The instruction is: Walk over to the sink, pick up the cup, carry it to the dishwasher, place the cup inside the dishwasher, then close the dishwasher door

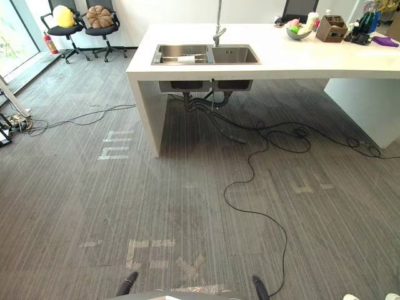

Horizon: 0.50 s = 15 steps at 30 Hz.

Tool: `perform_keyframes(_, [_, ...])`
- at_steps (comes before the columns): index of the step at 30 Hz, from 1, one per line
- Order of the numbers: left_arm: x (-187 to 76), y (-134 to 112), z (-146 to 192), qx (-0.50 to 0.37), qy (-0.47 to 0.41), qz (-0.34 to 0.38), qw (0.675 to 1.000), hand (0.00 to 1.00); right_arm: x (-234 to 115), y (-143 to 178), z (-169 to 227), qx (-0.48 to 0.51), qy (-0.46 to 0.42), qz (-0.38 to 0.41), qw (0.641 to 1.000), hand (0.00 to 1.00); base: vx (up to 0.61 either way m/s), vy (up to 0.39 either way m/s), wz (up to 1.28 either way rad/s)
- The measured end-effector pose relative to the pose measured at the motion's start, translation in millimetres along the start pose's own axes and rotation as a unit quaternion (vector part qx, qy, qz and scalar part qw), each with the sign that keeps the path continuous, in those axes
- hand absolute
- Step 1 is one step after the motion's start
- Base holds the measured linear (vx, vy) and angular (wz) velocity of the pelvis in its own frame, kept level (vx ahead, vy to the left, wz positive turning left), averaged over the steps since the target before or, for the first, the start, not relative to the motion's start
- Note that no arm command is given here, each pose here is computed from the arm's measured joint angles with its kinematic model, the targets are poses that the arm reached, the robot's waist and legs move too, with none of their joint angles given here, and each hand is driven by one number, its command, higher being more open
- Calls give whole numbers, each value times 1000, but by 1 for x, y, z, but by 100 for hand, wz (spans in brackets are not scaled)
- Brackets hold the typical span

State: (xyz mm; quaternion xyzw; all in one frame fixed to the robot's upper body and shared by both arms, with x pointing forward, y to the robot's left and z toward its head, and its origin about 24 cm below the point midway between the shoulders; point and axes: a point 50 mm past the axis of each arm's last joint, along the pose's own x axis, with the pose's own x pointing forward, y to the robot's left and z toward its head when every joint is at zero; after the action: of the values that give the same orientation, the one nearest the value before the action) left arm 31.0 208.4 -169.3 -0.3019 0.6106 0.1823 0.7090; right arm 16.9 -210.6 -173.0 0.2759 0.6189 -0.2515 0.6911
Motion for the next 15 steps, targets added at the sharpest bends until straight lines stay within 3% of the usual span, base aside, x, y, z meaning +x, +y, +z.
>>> perform_keyframes(4, [0,-9,12,14,-11,-34,999,100,1,11,11,27,-19,28,999,100,47,-11,9])
perform_keyframes(15, [-2,-40,42,71,-97,-62,991,100,-8,85,71,-19,-131,119,984,100,-16,-9,2])
